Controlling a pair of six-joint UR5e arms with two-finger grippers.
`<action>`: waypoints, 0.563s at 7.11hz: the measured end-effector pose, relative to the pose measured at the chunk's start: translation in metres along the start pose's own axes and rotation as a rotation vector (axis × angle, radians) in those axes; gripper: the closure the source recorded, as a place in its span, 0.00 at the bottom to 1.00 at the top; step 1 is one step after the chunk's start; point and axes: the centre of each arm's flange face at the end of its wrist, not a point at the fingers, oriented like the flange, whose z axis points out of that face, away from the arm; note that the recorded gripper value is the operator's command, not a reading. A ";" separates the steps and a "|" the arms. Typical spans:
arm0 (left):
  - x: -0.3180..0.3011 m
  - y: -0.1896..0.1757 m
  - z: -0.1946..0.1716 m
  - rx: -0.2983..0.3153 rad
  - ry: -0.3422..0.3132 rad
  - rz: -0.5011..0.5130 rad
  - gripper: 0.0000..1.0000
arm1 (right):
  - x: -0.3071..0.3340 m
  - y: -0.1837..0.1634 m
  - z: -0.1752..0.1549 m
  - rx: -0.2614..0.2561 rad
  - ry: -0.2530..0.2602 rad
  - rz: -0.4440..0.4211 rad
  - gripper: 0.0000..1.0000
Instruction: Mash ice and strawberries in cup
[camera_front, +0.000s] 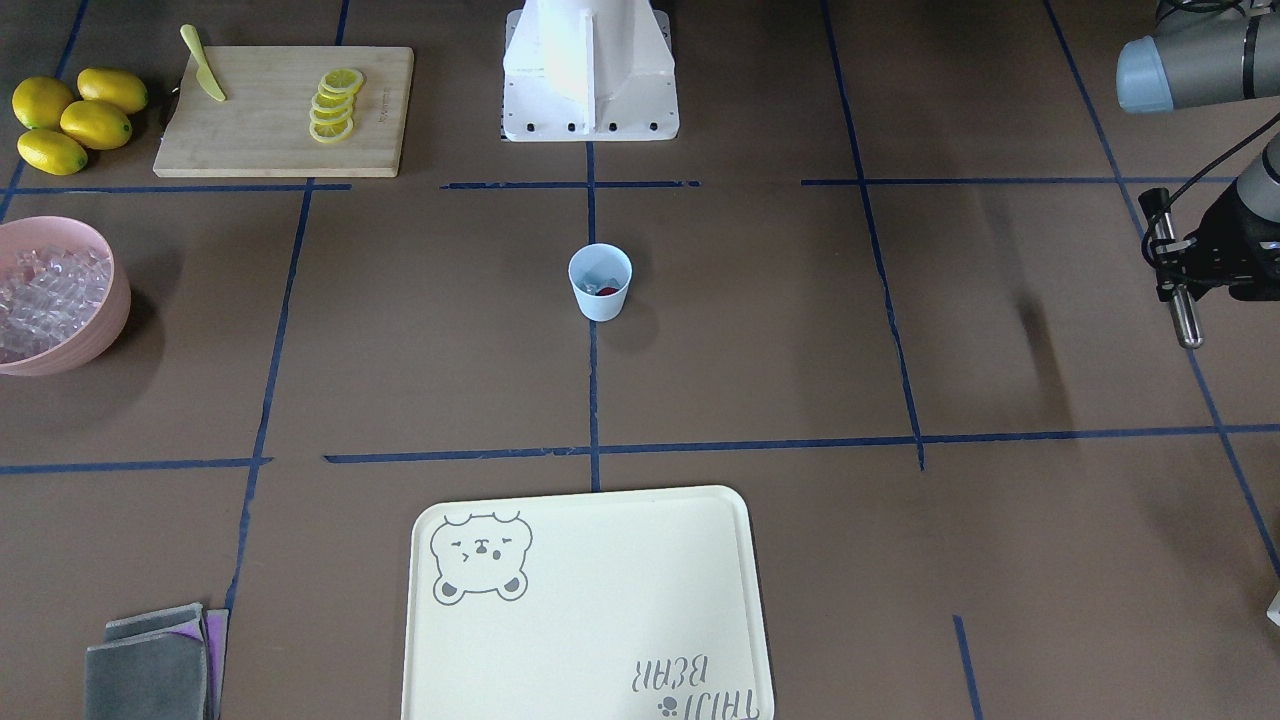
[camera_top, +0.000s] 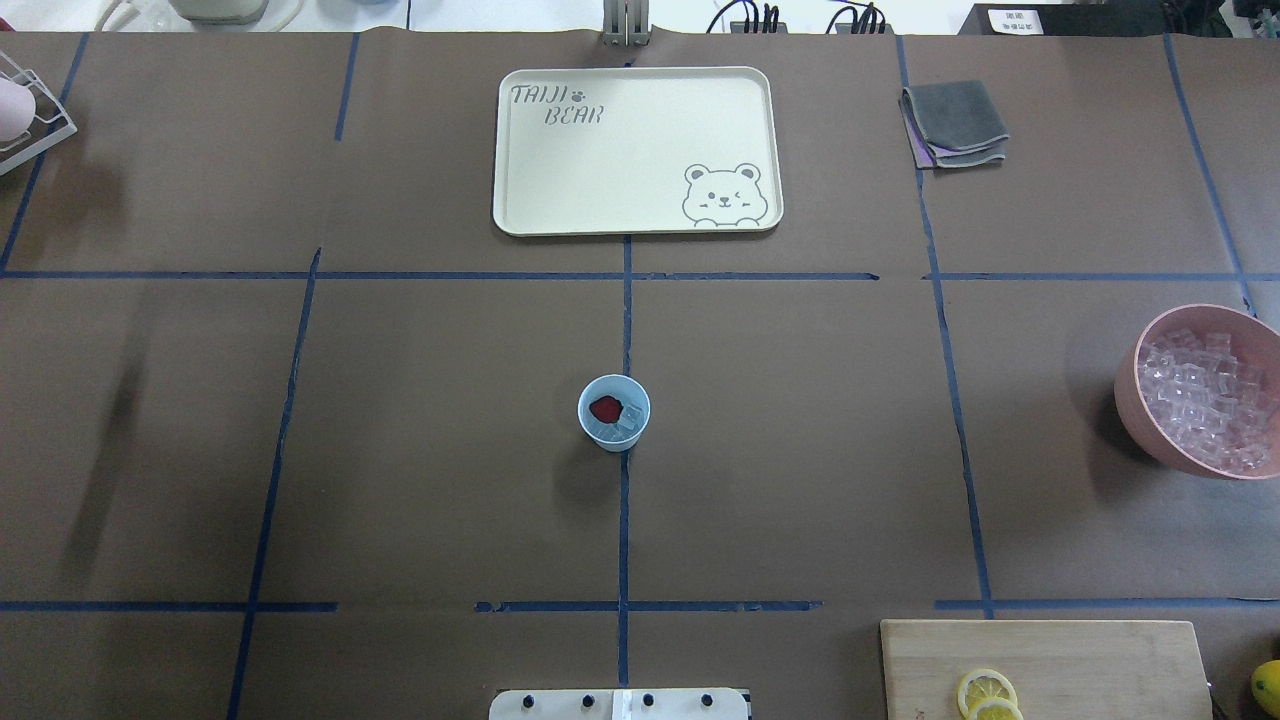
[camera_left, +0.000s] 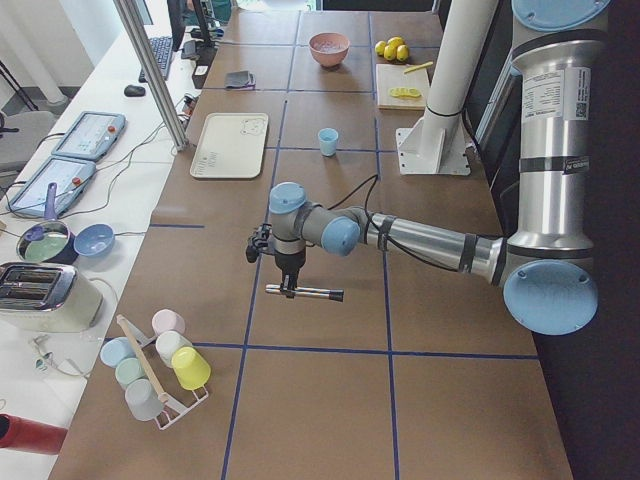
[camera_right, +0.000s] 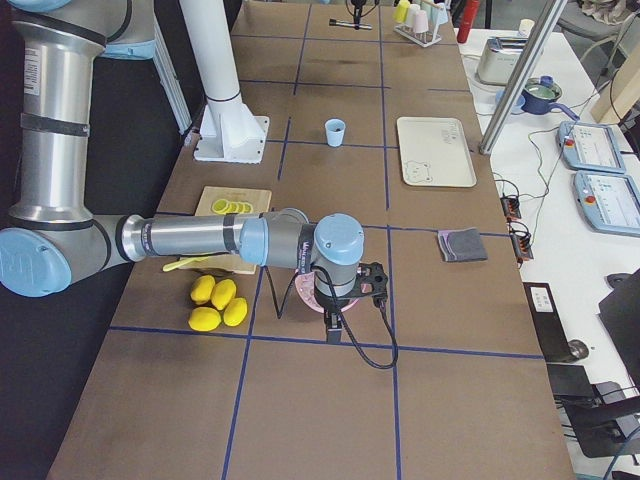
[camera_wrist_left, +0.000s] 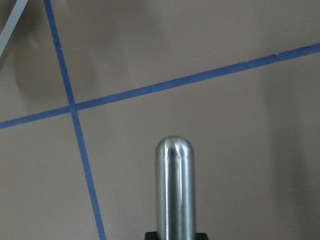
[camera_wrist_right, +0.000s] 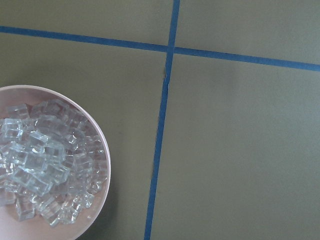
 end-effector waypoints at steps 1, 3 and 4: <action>-0.016 0.005 0.021 0.032 0.017 -0.046 0.93 | 0.000 0.000 0.000 0.000 0.000 0.000 0.00; -0.040 0.013 0.060 0.095 0.062 -0.109 0.93 | 0.000 0.000 0.000 0.000 -0.001 0.000 0.00; -0.043 0.016 0.073 0.101 0.073 -0.109 0.92 | 0.000 0.001 0.000 0.000 -0.001 0.000 0.00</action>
